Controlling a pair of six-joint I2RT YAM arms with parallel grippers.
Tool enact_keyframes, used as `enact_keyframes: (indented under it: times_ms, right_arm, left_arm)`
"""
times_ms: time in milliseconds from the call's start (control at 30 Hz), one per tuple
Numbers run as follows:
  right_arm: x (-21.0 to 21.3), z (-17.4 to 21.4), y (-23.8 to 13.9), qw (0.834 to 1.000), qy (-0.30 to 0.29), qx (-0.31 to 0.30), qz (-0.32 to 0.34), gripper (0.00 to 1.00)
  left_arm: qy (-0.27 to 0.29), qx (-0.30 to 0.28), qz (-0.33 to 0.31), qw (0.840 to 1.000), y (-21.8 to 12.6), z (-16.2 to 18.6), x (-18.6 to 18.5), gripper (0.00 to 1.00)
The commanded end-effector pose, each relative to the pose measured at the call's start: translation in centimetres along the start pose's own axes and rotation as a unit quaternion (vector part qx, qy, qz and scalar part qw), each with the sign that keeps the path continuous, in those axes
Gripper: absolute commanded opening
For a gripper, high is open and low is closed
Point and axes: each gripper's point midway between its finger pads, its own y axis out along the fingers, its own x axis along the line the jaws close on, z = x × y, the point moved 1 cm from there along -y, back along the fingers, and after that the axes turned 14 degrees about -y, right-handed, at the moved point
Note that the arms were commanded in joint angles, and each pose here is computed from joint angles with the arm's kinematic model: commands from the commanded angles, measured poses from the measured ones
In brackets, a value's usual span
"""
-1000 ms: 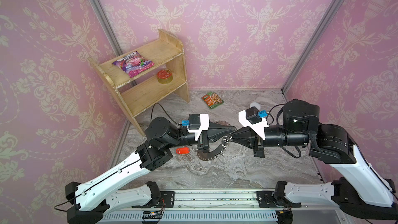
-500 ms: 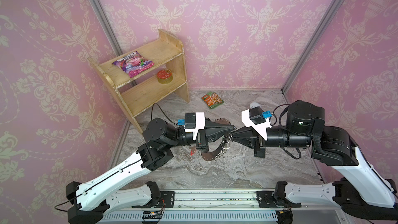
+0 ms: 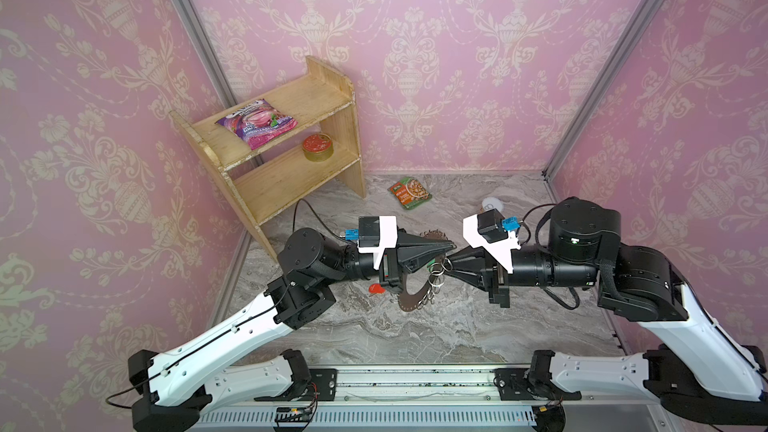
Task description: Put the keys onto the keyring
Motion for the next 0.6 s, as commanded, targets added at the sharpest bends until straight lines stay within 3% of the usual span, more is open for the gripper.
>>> enact_keyframes:
  times_ms: [0, 333, 567]
  right_arm:
    - [0.5, 1.1, 0.6, 1.0, 0.012, 0.019, -0.014, 0.15]
    - [0.4, 2.1, -0.1, 0.999, 0.017, 0.032, 0.004, 0.34]
    - [0.1, 1.5, -2.2, 0.999, 0.01, 0.021, 0.032, 0.4]
  left_arm:
    - [0.018, -0.031, 0.002, 0.999, -0.3, -1.5, -0.1, 0.0]
    - [-0.003, -0.024, 0.024, 0.999, -0.7, -0.7, 0.3, 0.0]
    - [-0.016, -0.027, 0.039, 0.999, -0.9, -1.0, 0.2, 0.0]
